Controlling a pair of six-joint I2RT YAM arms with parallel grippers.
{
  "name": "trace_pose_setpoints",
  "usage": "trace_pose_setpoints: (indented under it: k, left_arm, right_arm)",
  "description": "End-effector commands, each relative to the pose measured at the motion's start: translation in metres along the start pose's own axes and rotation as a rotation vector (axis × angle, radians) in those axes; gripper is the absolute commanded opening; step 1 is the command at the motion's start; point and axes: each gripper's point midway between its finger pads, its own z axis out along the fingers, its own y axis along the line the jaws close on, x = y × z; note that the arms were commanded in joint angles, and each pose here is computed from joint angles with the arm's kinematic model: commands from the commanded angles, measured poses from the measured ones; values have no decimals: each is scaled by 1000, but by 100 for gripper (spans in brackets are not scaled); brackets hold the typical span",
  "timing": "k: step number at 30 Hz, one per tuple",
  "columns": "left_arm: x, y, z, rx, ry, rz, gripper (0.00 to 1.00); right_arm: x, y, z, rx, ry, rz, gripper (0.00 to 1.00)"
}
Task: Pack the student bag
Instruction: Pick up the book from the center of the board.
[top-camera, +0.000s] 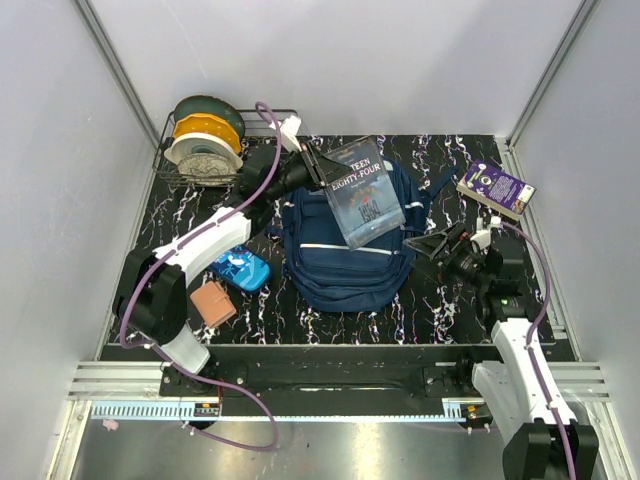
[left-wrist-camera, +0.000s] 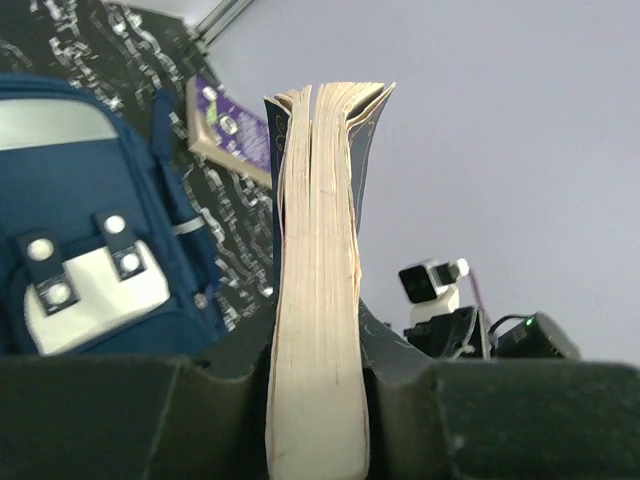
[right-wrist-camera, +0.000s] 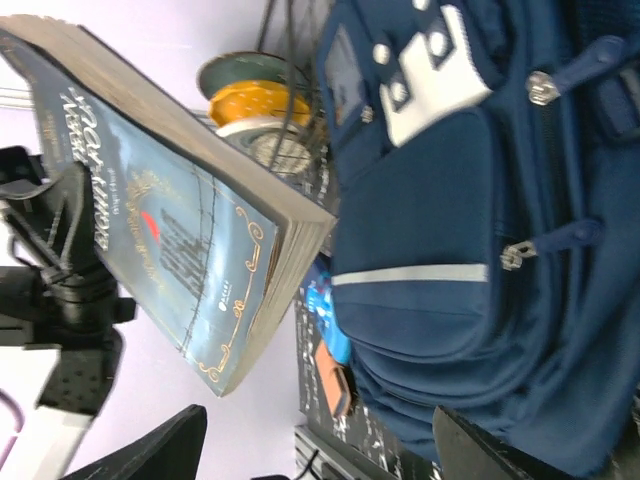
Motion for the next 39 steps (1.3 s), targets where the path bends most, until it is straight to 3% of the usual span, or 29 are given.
trace_pose_setpoints:
  k: [1, 11, 18, 23, 26, 29, 30, 31, 33, 34, 35, 37, 38, 39]
  left_arm:
    - [-59, -88, -16, 294, -237, -25, 0]
    - [-41, -109, -18, 381, -238, -99, 0]
    - [-26, -110, -19, 377, -207, -111, 0]
    - [-21, -105, -21, 358, -207, -118, 0]
    - [-19, -102, -18, 348, -189, -112, 0]
    - [-14, -98, -15, 337, -176, -121, 0]
    - [-13, -96, -15, 333, -177, -125, 0]
    - [-13, -94, -14, 328, -174, -128, 10]
    - [-9, -93, -13, 326, -161, -120, 19]
    - [-8, -93, -13, 324, -152, -112, 30]
    - [-11, -98, -13, 327, -153, -86, 60]
    - [0, -82, -7, 205, -65, 27, 80]
    - [-9, -91, -6, 166, -59, 103, 96]
    - [3, -57, -8, 3, -1, 217, 99]
  right_arm:
    - [-11, 49, -4, -182, -76, -26, 95]
    - [-3, 79, 25, -260, -59, -61, 94]
    - [-16, 94, 37, -362, -115, -106, 91]
    - [-16, 107, 36, -417, -100, -110, 62]
    - [-10, 112, 33, -460, -74, -111, 51]
    - [-5, 115, 28, -495, -57, -108, 26]
    - [-3, 116, 26, -507, -54, -114, 8]
    - [-2, 117, 25, -509, -49, -113, 0]
    - [2, 118, 22, -508, -37, -115, 0]
    - [0, 119, 21, -502, -44, -115, 0]
    - [-2, 118, 21, -490, -61, -121, 0]
    - [-4, 108, 21, -403, -78, -109, 0]
    - [-11, 102, 22, -358, -126, -126, 0]
    - [-9, 92, 19, -297, -135, -104, 0]
